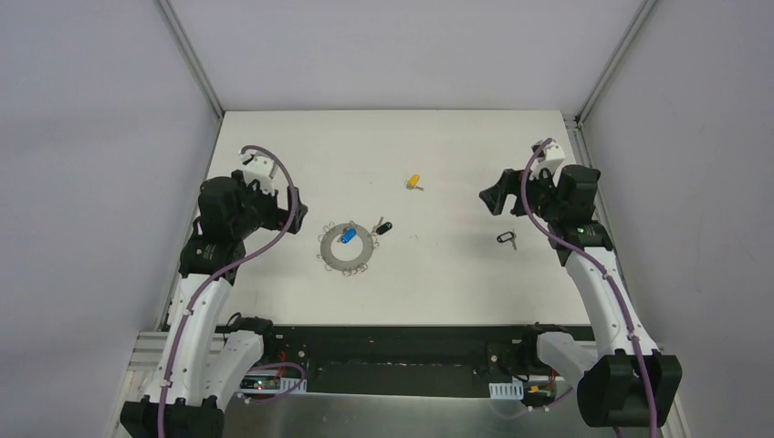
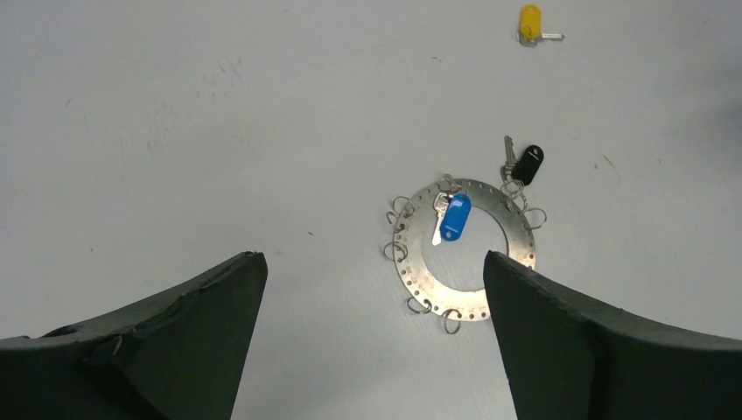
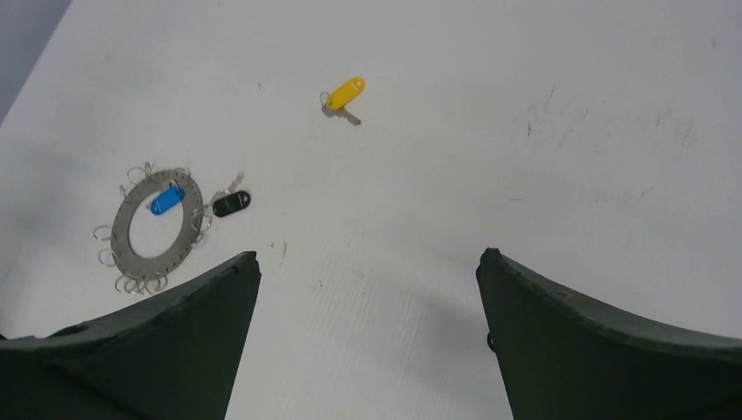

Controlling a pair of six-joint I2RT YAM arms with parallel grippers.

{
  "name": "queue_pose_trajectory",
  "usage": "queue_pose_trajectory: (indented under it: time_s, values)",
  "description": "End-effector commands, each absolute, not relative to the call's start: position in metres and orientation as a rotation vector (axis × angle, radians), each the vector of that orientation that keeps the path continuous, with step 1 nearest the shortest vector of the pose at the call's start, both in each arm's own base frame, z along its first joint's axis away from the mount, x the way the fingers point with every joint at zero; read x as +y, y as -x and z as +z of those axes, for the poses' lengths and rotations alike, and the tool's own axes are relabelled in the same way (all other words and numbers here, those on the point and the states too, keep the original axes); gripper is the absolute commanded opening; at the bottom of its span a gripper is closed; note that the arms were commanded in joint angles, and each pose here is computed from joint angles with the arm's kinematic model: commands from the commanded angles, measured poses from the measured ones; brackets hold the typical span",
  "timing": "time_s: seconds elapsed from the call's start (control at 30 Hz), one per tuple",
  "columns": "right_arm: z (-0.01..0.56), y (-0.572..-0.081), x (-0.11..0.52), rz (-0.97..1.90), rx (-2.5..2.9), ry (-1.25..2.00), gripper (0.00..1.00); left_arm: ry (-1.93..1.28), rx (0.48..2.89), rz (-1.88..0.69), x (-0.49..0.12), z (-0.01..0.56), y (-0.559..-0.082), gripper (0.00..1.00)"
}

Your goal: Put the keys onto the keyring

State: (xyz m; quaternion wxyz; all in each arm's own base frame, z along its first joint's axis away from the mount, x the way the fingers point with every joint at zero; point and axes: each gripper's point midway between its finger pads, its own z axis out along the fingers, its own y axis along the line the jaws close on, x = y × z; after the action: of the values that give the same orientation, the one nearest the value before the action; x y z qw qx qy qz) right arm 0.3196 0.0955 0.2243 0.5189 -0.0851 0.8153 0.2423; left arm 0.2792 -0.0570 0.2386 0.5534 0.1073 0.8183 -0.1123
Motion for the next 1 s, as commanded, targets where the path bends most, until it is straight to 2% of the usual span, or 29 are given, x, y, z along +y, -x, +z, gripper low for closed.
queue_pose_trajectory:
  time_s: [0.0, 0.23, 0.43, 0.63, 0.83, 0.97]
  values:
    - [0.211, -0.315, 0.109, 0.517, 2.017, 0.382, 0.98, -0.532, 1.991, -0.275, -0.076, 0.231, -0.266, 0.99]
    - [0.179, -0.318, 0.123, 0.443, 2.106, 0.493, 0.98, -0.845, 2.068, -0.24, -0.114, 0.197, -0.273, 1.0]
    - [0.143, -0.311, 0.133, 0.474, 2.197, 0.539, 0.98, -0.952, 2.225, -0.258, -0.143, 0.162, -0.294, 0.91]
    - [0.132, -0.314, 0.11, 0.315, 2.232, 0.501, 0.99, -0.858, 2.468, -0.204, -0.141, 0.125, -0.307, 0.84]
    - [0.118, -0.306, 0.116, 0.368, 2.261, 0.529, 0.99, -0.761, 2.709, -0.08, -0.119, 0.091, -0.299, 0.73]
    - [0.109, -0.307, 0.115, 0.358, 2.29, 0.54, 0.99, -0.634, 2.838, -0.153, -0.115, 0.077, -0.297, 0.65]
